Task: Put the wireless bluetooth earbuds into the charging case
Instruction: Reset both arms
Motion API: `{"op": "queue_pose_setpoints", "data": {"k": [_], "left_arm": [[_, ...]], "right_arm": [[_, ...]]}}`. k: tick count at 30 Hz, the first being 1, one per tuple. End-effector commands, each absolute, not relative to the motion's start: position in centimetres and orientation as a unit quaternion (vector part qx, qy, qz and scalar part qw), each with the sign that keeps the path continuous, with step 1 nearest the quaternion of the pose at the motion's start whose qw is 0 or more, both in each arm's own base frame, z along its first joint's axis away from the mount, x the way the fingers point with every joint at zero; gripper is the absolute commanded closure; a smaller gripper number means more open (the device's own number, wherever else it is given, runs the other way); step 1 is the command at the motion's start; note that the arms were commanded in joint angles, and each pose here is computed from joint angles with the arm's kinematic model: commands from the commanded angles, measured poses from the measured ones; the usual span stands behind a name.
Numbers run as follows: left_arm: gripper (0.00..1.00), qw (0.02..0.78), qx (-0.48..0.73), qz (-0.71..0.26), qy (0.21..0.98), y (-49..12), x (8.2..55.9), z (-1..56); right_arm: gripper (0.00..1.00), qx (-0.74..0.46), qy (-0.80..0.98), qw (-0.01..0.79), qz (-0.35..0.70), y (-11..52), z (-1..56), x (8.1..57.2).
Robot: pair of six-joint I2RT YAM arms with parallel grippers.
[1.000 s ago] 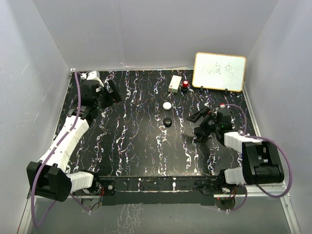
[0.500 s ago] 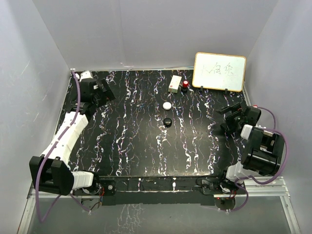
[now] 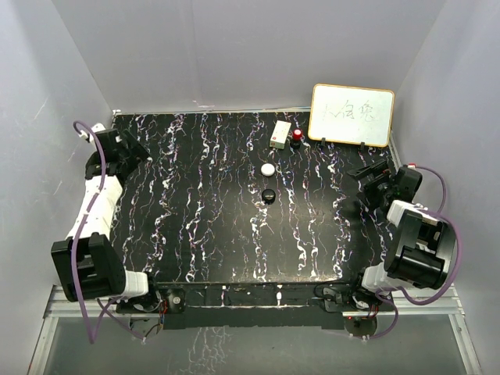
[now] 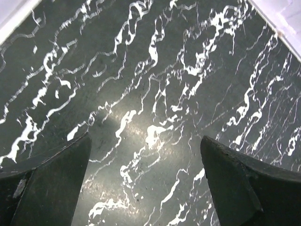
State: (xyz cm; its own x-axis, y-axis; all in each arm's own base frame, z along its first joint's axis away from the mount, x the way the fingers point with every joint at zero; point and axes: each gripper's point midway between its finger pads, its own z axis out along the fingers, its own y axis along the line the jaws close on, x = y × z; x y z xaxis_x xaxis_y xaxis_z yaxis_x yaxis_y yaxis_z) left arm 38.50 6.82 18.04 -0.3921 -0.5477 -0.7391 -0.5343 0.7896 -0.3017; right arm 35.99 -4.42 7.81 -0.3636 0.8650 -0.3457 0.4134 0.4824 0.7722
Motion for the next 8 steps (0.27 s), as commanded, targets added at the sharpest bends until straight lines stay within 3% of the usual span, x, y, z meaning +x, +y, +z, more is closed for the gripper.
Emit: {"op": "queue_pose_setpoints", "data": {"k": [1, 8], "left_arm": [[0.02, 0.436, -0.332, -0.039, 0.836, 5.5, 37.9, 17.3], [0.02, 0.460, -0.348, -0.095, 0.811, 3.9, 36.9, 17.1]], "right_arm": [[0.02, 0.377, 0.764, 0.431, 0.299, -5.1, 11.1, 37.3], [0.02, 0.369, 0.750, 0.450, 0.315, -4.5, 12.2, 36.8]]}}
